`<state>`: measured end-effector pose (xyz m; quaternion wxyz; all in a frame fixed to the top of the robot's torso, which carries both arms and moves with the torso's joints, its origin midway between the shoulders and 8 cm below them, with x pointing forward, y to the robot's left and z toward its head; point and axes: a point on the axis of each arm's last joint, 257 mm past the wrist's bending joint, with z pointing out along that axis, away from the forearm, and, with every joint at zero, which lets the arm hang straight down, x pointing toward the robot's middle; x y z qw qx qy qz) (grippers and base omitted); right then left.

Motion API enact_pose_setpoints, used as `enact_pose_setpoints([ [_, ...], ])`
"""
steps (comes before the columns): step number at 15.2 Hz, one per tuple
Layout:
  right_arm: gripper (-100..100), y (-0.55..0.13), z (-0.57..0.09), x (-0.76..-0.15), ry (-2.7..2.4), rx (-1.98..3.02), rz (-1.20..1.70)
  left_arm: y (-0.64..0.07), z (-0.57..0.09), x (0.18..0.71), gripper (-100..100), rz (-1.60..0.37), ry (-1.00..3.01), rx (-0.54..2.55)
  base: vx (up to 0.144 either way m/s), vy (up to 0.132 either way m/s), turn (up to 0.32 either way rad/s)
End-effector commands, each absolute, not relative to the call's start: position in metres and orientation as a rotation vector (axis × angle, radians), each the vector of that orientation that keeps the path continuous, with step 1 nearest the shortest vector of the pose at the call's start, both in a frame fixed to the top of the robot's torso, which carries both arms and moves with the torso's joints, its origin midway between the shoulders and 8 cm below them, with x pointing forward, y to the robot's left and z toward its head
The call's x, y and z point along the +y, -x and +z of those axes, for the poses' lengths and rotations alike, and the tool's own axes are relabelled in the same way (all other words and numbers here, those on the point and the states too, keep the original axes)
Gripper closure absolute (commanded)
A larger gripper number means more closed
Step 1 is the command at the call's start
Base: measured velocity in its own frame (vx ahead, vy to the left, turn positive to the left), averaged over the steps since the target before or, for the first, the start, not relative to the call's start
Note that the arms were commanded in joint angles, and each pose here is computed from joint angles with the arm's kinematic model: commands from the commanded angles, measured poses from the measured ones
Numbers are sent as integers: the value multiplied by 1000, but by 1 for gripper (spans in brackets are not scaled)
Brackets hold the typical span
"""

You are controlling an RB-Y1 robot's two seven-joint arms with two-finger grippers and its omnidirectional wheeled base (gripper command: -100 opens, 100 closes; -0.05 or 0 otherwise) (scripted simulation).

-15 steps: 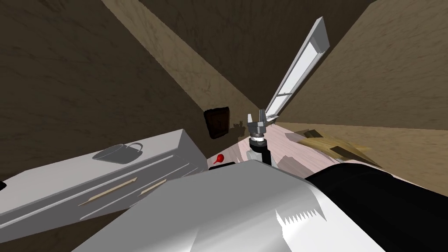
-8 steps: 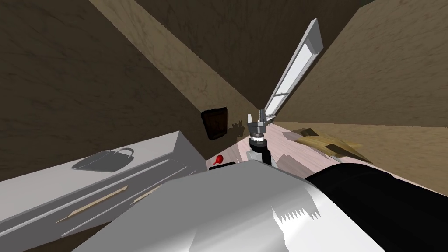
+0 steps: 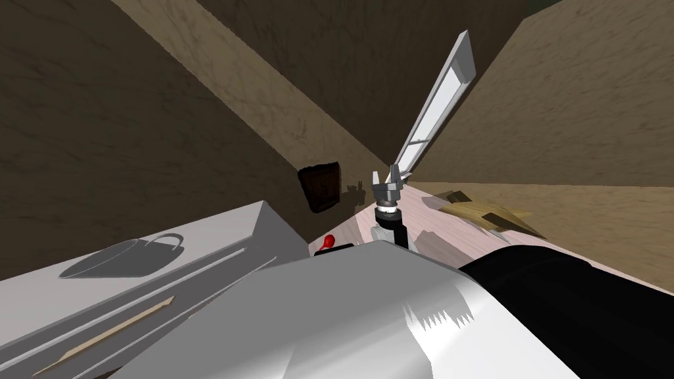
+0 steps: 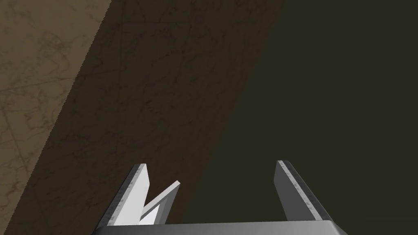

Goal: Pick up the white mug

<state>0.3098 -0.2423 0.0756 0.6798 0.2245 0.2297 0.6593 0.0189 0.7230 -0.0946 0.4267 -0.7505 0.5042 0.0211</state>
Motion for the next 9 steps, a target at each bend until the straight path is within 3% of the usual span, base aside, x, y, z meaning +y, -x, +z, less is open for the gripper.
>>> enact_pose_setpoints([
  [1, 0, -310, 76, -242, -504, 516, 1480, -17, -92, 721, -100, 50, 1907, 1262, 35, -6, -32],
  [9, 0, -310, 76, -242, -504, 516, 1480, -12, -59, 712, -100, 103, 2016, 1333, 40, -7, -64],
])
